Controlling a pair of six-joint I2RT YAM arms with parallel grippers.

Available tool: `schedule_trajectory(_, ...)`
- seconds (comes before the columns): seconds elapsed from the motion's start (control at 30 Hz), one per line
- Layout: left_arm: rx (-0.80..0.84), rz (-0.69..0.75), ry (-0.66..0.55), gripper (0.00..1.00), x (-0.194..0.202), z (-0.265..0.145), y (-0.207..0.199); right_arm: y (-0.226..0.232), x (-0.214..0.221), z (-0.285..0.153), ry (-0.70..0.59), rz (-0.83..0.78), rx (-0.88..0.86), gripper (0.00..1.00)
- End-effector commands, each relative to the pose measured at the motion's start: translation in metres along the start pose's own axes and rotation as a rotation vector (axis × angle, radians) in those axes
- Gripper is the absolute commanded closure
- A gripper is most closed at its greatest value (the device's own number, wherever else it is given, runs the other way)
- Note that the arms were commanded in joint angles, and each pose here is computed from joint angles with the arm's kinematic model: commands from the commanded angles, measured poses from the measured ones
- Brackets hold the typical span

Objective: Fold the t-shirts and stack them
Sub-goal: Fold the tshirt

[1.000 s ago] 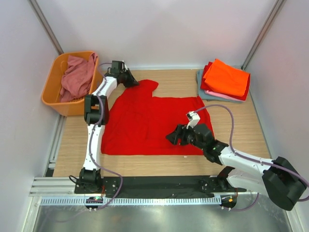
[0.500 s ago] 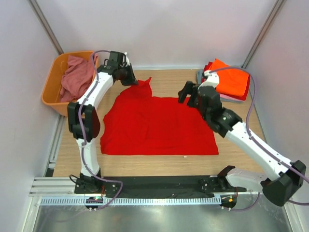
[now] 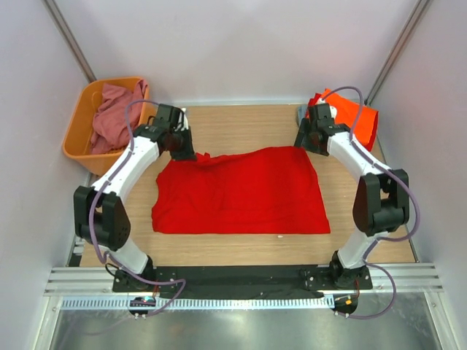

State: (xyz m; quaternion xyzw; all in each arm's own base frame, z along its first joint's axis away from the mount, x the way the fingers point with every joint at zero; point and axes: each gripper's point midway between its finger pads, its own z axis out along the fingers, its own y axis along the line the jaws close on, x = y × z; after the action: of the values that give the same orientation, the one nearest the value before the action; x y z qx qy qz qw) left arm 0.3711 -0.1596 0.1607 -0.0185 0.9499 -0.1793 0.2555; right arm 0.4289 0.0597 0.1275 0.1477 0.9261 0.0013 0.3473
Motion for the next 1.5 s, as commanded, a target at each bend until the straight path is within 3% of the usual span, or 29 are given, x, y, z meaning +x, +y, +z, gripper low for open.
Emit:
schedule_trajectory(0.0, -0.004, 0.043, -0.063, 1.0, -0.003, -0.024, 0.002, 0.005, -0.017, 0.017, -0.001, 0.004, -0.07, 0.32)
schedule_trajectory(0.23, -0.029, 0.06, -0.027, 1.0, 0.01, -0.015, 0.012, 0.006, -0.023, 0.053, 0.001, 0.046, -0.104, 0.42)
schedule_trajectory(0.57, -0.024, 0.062, 0.004, 1.0, 0.016, -0.005, 0.014, 0.002, -0.007, 0.09, 0.055, 0.048, -0.091, 0.47)
schedule_trajectory(0.87, -0.036, 0.061, 0.016, 1.0, 0.017, -0.002, 0.017, -0.009, -0.002, 0.104, 0.079, 0.072, -0.09, 0.73)
schedule_trajectory(1.03, -0.05, 0.06, 0.018, 1.0, 0.018, -0.001, 0.02, -0.003, -0.001, 0.1, 0.091, 0.075, -0.132, 0.99)
schedule_trajectory(1.47, -0.059, 0.058, -0.069, 1.0, 0.01, -0.054, 0.012, 0.001, -0.029, 0.019, -0.012, 0.102, -0.211, 0.98)
